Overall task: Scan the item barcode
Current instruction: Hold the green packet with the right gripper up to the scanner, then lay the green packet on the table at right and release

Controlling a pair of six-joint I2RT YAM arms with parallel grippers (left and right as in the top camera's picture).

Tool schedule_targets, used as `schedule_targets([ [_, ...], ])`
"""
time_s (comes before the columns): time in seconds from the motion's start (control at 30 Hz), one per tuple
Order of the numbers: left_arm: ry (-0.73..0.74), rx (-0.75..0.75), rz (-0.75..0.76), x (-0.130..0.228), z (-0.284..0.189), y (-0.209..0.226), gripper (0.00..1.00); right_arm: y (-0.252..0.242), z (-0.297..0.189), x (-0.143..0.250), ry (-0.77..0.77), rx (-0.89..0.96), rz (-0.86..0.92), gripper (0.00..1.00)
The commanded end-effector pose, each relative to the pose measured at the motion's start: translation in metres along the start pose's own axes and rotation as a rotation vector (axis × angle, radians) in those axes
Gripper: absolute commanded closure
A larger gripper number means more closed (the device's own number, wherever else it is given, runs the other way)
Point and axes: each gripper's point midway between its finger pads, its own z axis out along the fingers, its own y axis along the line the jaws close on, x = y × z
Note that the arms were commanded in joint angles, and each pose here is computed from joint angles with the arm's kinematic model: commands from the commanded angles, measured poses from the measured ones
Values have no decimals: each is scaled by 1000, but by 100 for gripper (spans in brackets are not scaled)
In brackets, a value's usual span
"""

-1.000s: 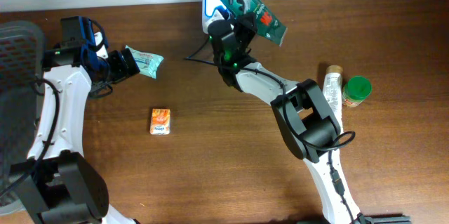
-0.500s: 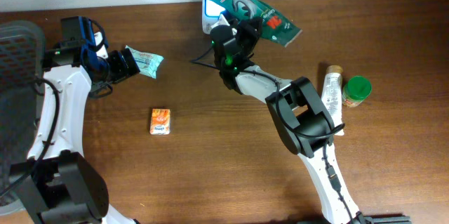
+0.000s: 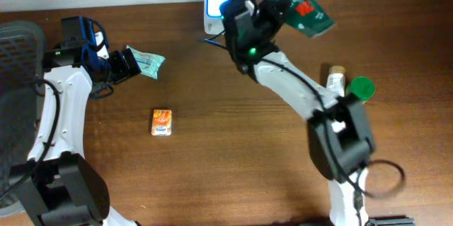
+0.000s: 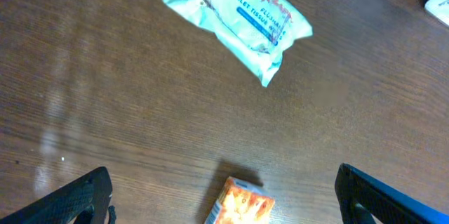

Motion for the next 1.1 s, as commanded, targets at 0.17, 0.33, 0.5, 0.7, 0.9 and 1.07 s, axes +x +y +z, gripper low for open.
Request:
schedule_targets([
  [0.17,-3,-9,-4,-2,1,3,1,-56,-93,74,3,-933,891,96],
  [0.33,-3,-9,-4,-2,1,3,1,27,-90,150,456,-1360,917,96],
  [0.5,-3,-9,-4,-2,1,3,1,111,-61,212,621,-1308,909,96],
  [0.7,-3,-9,-3,-2,1,3,1,83,-36,265,787,-1105,870,2],
  [0.9,-3,-9,-3,-2,1,3,1,3,-75,177,553,-1357,976,2],
  [1.07,-3,-9,-3,-2,1,3,1,83,-155,80,460,-1650,1018,6],
])
